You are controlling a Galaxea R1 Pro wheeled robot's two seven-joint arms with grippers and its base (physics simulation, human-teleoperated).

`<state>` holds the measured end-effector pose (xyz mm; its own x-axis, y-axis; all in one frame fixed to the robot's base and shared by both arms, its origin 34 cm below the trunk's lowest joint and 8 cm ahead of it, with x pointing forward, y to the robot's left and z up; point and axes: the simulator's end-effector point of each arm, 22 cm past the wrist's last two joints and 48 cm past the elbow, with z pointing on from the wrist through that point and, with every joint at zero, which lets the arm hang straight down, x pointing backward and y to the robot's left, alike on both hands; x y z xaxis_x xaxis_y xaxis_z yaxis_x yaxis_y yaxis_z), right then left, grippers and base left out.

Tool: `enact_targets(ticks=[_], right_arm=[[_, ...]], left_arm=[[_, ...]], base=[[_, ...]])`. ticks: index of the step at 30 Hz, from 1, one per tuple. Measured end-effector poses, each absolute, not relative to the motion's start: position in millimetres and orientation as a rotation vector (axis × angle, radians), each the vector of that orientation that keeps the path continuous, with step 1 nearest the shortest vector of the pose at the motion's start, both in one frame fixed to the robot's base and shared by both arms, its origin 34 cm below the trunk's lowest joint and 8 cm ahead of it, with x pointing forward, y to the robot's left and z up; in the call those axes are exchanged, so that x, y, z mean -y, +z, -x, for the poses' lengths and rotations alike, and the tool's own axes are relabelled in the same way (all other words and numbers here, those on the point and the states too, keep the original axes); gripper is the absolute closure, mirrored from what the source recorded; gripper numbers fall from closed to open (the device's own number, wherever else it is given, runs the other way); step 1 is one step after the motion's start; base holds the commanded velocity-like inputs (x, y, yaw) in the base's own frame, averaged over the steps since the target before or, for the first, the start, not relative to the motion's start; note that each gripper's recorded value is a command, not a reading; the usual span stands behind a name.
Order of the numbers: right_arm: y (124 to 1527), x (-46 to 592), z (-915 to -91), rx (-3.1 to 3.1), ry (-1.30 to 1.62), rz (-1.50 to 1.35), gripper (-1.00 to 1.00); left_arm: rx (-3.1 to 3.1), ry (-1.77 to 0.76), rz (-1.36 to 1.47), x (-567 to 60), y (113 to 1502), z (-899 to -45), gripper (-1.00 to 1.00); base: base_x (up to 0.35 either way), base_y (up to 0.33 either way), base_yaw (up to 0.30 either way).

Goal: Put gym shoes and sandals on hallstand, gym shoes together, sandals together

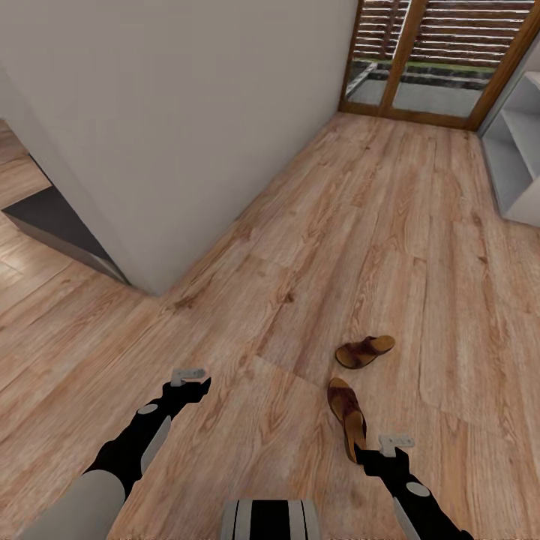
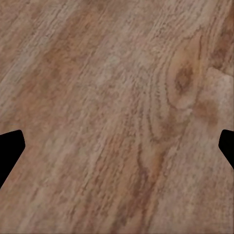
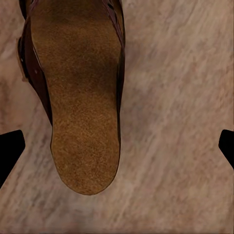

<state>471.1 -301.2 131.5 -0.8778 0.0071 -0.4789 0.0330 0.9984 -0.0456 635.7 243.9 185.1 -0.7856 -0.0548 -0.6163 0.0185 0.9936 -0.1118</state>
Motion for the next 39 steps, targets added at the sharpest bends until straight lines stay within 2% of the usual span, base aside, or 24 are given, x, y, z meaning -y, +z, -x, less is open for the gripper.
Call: enact_targets(ticks=[9, 19, 39], right_arm=[[131.9, 301.1, -473.2, -2.637, -0.071, -0.030, -1.00], [125.1, 301.3, -467.4, -2.653, -0.073, -0.030, -1.00], [111.5, 302.7, -454.2, -2.687, -0.077, -0.035, -1.00]], left_arm=[[-2.467, -0.146, 0.027, -244.3, 185.3, -637.6, -1.00], [-2.485, -0.144, 0.026, -245.7, 175.5, -632.2, -1.00], [-2.485, -0.151, 0.034, -242.5, 166.9, -636.7, -1.00]], base=[[0.000, 0.000, 0.008], [0.000, 0.000, 0.142], [0.000, 0.000, 0.007]])
